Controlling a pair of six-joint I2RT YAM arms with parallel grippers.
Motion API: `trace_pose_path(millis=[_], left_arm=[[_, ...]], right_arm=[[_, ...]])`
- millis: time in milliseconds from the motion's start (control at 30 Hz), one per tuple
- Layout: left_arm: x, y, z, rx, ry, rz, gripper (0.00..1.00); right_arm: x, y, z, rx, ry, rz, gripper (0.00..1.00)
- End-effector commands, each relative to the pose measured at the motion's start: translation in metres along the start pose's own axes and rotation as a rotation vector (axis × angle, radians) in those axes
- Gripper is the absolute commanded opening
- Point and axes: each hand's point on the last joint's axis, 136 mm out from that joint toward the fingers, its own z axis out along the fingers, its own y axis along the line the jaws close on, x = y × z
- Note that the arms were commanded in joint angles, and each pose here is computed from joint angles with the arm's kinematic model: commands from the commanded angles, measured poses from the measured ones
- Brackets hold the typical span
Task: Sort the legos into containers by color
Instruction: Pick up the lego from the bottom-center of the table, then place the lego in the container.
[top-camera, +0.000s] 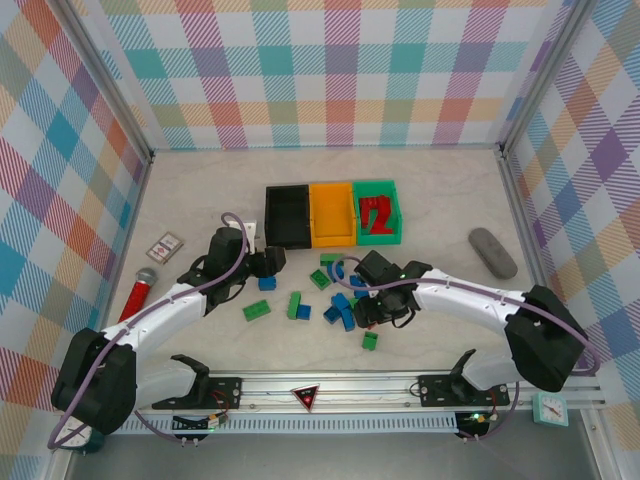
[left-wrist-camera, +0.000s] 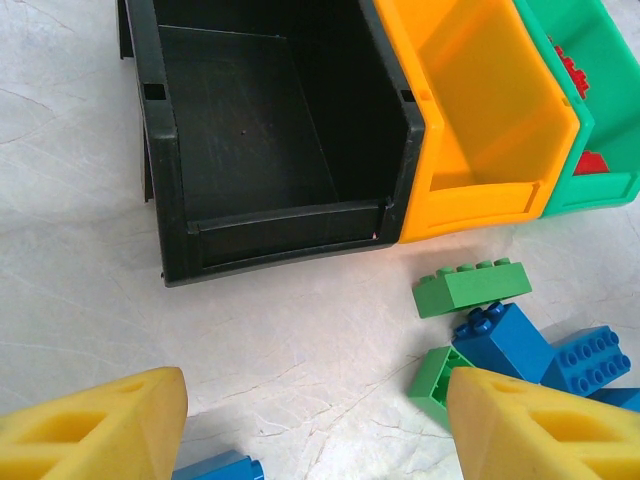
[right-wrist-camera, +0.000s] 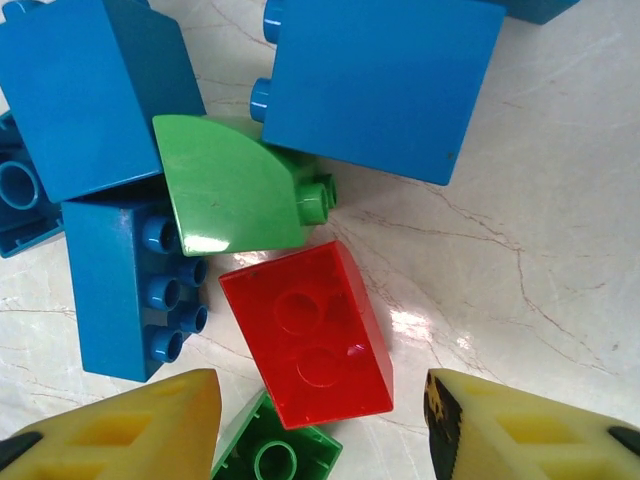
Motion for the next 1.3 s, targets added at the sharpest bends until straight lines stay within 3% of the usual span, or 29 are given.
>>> trace_pose_path(millis=[0, 567, 800, 1000, 1267], left_arm=[[-0.007, -0.005, -0.005, 0.01, -0.034, 0.024, 0.69], [-0.007, -0.006, -0.006, 0.01, -0.034, 0.028, 0.7], [-0.007, -0.006, -0.006, 0.012, -0.034, 0.03, 0.7], [-0.007, -0.006, -0.006, 0.01, -0.033, 0.029, 0.7], [-0.007, -0.007, -0.004, 0.014, -0.026, 0.029, 0.7]], right_arm=[[-0.007, 0.004, -0.001, 0.015, -0.01, -0.023, 0.57], [-0.003, 0.004, 0.014, 0.079, 0.034, -0.053, 0.54], [-0.003, 0.0, 0.012, 0.102, 0.025, -0.046, 0.36], [-0.017, 0.0, -0.017, 0.096, -0.083, -0.048, 0.34], [-0.067, -0.02, -0.082, 0.014, -0.333, 0.072, 0.33]])
